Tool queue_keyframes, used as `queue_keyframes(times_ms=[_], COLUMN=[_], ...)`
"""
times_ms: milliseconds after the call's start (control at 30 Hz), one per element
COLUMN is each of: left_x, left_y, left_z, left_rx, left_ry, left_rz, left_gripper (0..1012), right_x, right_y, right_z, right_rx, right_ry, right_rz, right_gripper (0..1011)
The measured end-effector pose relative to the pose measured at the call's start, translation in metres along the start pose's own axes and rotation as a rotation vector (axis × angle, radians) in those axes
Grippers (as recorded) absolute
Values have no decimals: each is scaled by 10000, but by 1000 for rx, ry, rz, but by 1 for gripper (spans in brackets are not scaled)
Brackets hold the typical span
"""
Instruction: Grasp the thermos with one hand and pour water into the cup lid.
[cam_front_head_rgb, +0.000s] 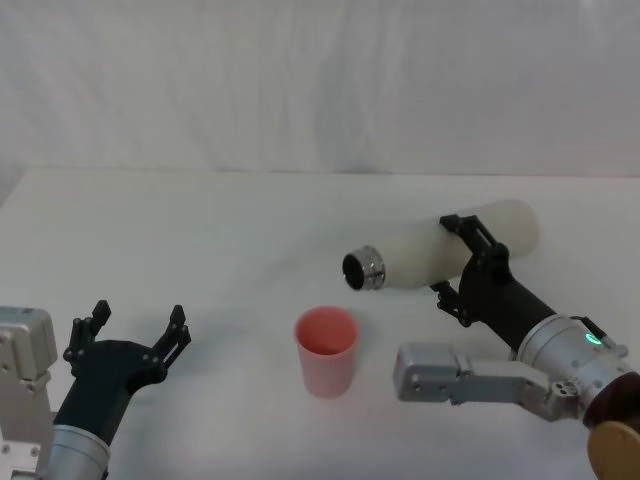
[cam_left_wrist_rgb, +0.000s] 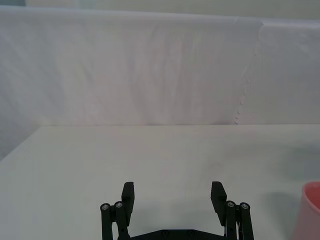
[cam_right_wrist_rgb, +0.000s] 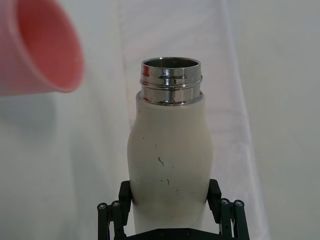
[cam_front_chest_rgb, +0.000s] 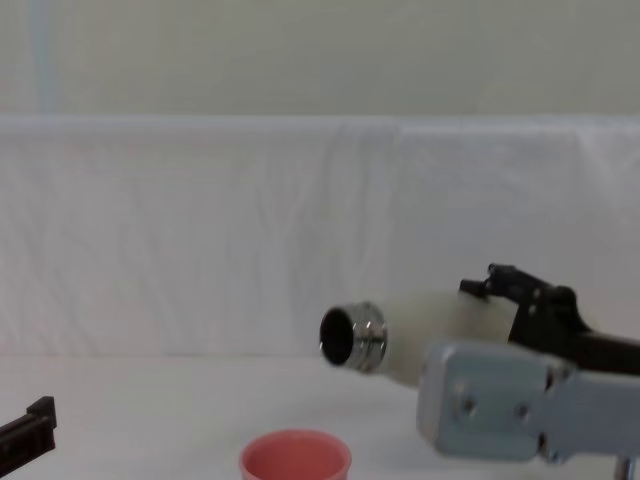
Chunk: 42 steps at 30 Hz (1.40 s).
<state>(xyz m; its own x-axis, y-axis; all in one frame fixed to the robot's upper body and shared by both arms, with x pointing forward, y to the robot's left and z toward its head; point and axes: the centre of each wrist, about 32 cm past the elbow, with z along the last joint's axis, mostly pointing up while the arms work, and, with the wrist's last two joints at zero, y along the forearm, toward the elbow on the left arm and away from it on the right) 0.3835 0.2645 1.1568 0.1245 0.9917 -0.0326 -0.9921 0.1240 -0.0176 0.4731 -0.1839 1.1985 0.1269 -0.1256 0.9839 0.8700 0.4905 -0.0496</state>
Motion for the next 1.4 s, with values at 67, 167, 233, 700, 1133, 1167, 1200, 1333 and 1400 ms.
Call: queue_keyframes(times_ms=[67, 167, 233, 700, 1133, 1167, 1200, 1333, 1400], left_x=[0, 0, 0, 0, 0, 0, 0, 0, 0], left_y=[0, 0, 0, 0, 0, 0, 0, 0, 0], left_z=[0, 0, 0, 0, 0, 0, 0, 0, 0], left_rx=[0, 0, 0, 0, 0, 0, 0, 0, 0], left_ry=[0, 0, 0, 0, 0, 0, 0, 0, 0], left_rz=[0, 0, 0, 0, 0, 0, 0, 0, 0], left_gripper=[1001, 1001, 1001, 1001, 1001, 1001, 1001, 1001, 1001], right_x=[20, 40, 62, 122, 110, 109, 104, 105, 108], right_y=[-20, -38, -55, -20, 80, 88, 107, 150, 175], right_z=[-11, -21, -39, -85, -95, -94, -95, -105, -112], right_rx=[-3, -6, -12, -51, -65, -65, -65, -68, -69], right_ry=[44, 97, 158, 557, 910, 928, 963, 1040, 1082], right_rz=[-13, -28, -44, -92, -88, -87, -84, -79, -77], right_gripper=[946, 946, 946, 946, 946, 946, 946, 946, 946])
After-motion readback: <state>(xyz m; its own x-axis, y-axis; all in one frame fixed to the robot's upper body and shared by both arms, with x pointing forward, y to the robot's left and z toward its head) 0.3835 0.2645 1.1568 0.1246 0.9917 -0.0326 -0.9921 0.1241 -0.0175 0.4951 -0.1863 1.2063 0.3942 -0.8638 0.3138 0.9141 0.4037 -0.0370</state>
